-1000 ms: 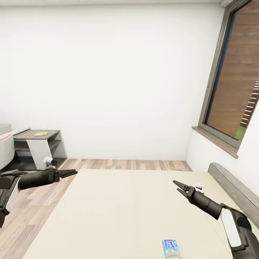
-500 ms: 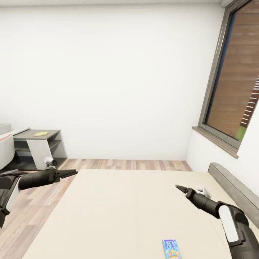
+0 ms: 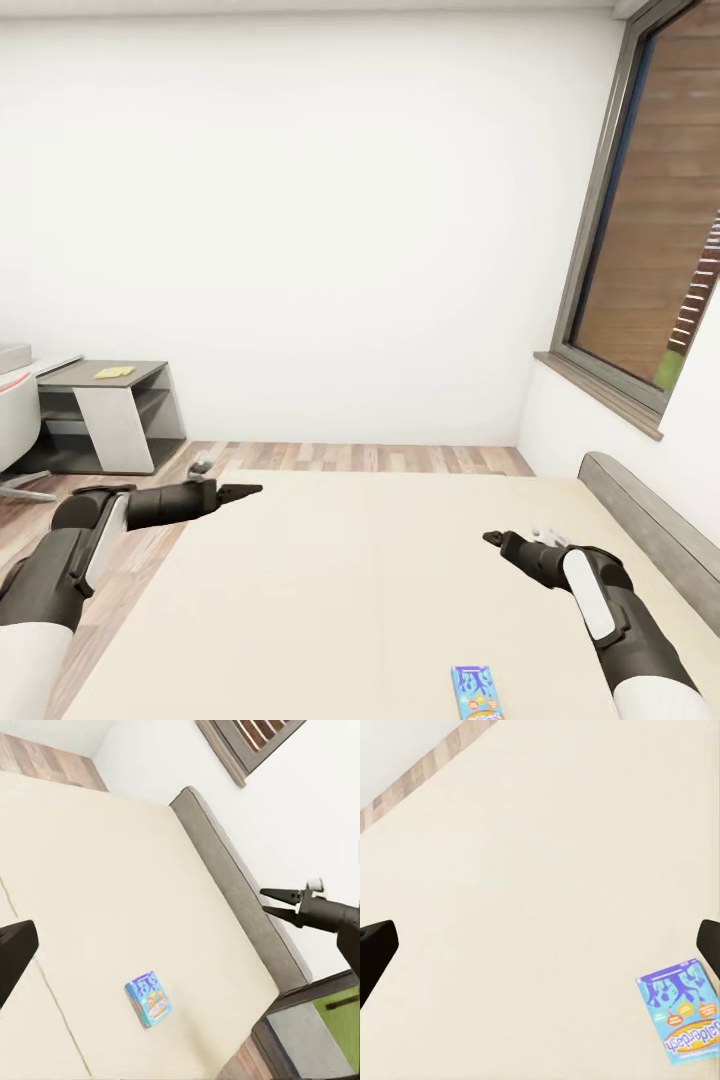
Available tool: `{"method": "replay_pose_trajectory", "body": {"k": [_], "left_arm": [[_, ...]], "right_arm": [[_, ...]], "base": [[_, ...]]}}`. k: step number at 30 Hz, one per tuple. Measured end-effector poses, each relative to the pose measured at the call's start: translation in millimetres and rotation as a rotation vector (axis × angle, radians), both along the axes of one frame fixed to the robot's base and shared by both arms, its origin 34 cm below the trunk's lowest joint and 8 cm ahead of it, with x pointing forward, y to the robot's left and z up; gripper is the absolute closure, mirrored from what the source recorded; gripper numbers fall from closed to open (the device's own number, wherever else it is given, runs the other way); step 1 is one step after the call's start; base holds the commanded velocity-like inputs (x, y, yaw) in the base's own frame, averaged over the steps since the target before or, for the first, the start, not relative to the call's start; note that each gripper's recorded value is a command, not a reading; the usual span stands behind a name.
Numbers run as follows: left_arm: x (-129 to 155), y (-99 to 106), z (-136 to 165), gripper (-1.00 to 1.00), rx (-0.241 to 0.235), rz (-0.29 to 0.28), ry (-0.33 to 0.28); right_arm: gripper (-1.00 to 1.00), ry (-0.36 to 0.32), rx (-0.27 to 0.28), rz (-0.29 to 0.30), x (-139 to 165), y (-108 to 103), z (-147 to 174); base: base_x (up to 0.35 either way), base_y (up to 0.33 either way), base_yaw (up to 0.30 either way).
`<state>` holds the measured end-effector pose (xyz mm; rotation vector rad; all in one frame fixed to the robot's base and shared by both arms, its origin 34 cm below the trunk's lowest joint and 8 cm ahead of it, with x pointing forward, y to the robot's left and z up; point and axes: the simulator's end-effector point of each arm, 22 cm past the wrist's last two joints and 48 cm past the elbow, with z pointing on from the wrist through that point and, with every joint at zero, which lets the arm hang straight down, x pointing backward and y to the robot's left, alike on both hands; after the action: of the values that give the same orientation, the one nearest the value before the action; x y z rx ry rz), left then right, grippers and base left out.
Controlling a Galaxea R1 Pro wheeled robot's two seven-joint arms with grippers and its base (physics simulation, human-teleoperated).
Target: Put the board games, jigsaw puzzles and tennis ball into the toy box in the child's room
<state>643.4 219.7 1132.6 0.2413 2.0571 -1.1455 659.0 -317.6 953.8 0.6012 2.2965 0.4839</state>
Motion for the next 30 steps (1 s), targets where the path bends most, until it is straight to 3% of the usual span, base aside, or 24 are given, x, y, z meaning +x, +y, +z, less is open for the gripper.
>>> {"method": "replay_pose_trajectory", "body": {"k": [7, 9, 12, 15, 17, 19, 21, 30], "left_arm": [[8, 5, -14, -1.00, 0.059, 0.051, 0.018], [9, 2, -14, -1.00, 0.058, 0.052, 0.020], [8, -10, -11, -1.00, 0.036, 0.036, 0.014], [-2, -28, 14, -1.00, -0.028, -0.030, -0.028], [-26, -49, 36, -1.00, -0.122, -0.142, -0.054], [-53, -70, 51, -1.00, -0.197, -0.268, -0.067], [-69, -80, 60, -1.00, -0.241, -0.341, -0.068], [-83, -93, 59, -1.00, -0.273, -0.405, -0.060]], "right_arm": [[-1.00, 0.012, -0.013, 0.000, -1, 2, -3], [-1.00, 0.030, -0.038, -0.015, -3, -2, -7], [-1.00, 0.100, -0.140, -0.080, -8, -24, -15], [-1.00, 0.212, -0.294, -0.162, -20, -48, -21], [-1.00, 0.249, -0.351, -0.181, -23, -48, -21], [-1.00, 0.268, -0.366, -0.170, -23, -38, -18], [-1.00, 0.288, -0.368, -0.150, -25, -30, -19], [-1.00, 0.316, -0.353, -0.114, -27, -12, -27]], "base": [[0.000, 0.000, 0.000], [0.000, 0.000, 0.000], [0.000, 0.000, 0.000], [0.000, 0.000, 0.000], [0.000, 0.000, 0.000], [0.000, 0.000, 0.000], [0.000, 0.000, 0.000], [0.000, 0.000, 0.000]]}}
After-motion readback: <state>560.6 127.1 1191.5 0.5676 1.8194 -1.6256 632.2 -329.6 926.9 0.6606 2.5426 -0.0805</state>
